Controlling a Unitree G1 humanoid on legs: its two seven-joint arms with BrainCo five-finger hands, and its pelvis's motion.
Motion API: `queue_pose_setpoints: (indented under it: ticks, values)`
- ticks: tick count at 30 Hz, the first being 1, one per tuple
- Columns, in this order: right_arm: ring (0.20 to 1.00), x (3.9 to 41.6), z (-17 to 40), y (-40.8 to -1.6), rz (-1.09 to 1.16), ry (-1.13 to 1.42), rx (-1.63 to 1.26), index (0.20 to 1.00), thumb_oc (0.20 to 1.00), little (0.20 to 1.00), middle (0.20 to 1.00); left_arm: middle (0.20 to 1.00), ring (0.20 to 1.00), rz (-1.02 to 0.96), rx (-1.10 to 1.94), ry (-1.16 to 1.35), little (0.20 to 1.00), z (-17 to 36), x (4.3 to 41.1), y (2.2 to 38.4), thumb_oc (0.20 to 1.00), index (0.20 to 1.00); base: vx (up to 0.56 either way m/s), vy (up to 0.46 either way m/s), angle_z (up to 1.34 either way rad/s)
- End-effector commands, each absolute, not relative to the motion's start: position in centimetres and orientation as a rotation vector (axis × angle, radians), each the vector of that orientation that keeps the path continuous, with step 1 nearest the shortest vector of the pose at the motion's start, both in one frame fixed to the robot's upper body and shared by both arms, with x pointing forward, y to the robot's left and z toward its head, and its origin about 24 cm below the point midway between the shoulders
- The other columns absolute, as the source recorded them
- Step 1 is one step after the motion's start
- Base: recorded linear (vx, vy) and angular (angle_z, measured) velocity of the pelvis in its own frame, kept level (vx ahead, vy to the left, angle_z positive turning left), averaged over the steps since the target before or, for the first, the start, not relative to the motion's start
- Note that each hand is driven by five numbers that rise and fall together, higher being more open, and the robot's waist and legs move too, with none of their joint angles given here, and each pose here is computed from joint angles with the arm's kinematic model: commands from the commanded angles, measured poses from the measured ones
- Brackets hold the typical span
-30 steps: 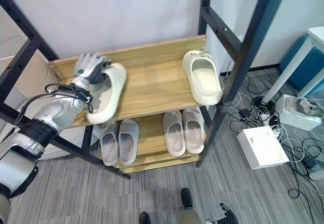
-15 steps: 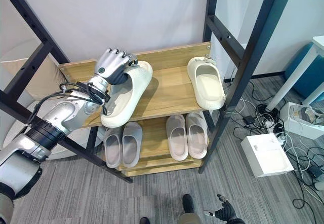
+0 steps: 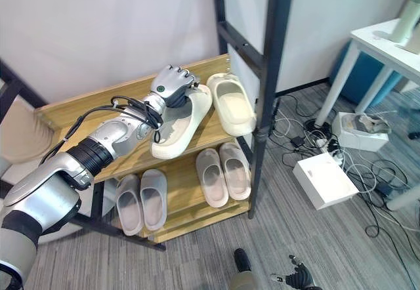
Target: Arrange the slippers neatly on the shoe rack.
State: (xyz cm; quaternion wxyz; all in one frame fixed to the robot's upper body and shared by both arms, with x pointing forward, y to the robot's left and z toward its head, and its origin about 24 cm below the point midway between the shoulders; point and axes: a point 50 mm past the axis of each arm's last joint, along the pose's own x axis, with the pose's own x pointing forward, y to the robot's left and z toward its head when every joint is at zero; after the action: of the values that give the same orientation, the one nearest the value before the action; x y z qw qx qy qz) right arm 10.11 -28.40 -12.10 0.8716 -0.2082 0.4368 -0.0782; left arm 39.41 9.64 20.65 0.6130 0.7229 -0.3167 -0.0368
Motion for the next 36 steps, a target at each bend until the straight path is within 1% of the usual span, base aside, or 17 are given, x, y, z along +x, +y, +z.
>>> queue_pose_setpoints:
  ticks: [1,9,12,18,19,20,22,23,28,33,34,36]
  values:
    - [1.0,11.0,-10.8,-30.7,-0.231,0.854,-0.466,1.0,1.0,1.0,1.0,0.2,0.2,0.159,1.726,-0.716,0.2,26.8,41.0,12.2,0.2,0.2,0.02,-0.009,-0.04]
    - [1.0,11.1,-10.3,-31.5,-0.272,0.835,-0.457,1.0,1.0,1.0,1.0,0.2,0.2,0.239,1.74,-0.472,0.2,25.3,42.1,16.6,0.2,0.2,0.02,-0.004,-0.13]
    - [1.0,11.4,-9.9,-31.2,-0.259,0.803,-0.456,1.0,1.0,1.0,1.0,0.2,0.2,0.24,1.734,-0.461,0.2,25.2,42.1,16.9,0.2,0.2,0.0,-0.009,-0.13]
    - [1.0,10.9,-10.0,-31.1,-0.246,0.808,-0.445,1.0,1.0,1.0,1.0,0.2,0.2,0.27,1.685,-0.426,0.2,25.4,42.3,17.2,0.2,0.2,0.0,-0.002,0.01]
    - [1.0,10.8,-10.0,-31.1,-0.246,0.811,-0.443,1.0,1.0,1.0,1.0,0.492,0.492,0.274,1.671,-0.429,0.492,25.6,42.3,17.1,0.492,0.492,0.0,0.0,0.0]
    - [1.0,10.8,-10.1,-31.0,-0.243,0.813,-0.438,1.0,1.0,1.0,1.0,1.0,1.0,0.279,1.652,-0.451,1.0,26.0,42.2,16.8,1.0,1.0,0.0,0.0,0.0]
    - [1.0,10.6,-10.1,-30.9,-0.242,0.815,-0.435,1.0,1.0,1.0,1.0,1.0,1.0,0.257,1.619,-0.504,1.0,26.7,42.1,15.6,1.0,1.0,0.0,0.0,0.0]
    - [1.0,10.6,-10.2,-30.8,-0.241,0.815,-0.43,1.0,1.0,1.0,1.0,1.0,1.0,0.227,1.599,-0.559,1.0,27.2,41.8,14.5,1.0,1.0,0.01,-0.008,0.04]
    - [1.0,10.1,-10.4,-30.7,-0.235,0.838,-0.412,1.0,1.0,1.0,1.0,1.0,1.0,0.142,1.589,-0.615,1.0,28.0,41.2,12.9,1.0,1.0,0.01,-0.009,0.14]
    - [1.0,9.9,-10.7,-30.3,-0.221,0.854,-0.39,1.0,1.0,1.0,1.0,1.0,1.0,0.112,1.61,-0.655,1.0,28.9,40.7,12.5,1.0,1.0,-0.03,-0.008,0.17]
    - [1.0,11.4,-10.2,-30.2,-0.233,0.805,-0.399,1.0,1.0,1.0,1.0,1.0,1.0,0.092,1.588,-0.728,1.0,29.5,39.9,11.7,1.0,1.0,-0.03,-0.006,0.15]
    - [1.0,11.5,-10.4,-29.7,-0.204,0.809,-0.404,1.0,1.0,1.0,1.0,1.0,1.0,0.074,1.628,-0.714,1.0,29.1,40.0,11.5,1.0,1.0,-0.01,-0.014,0.15]
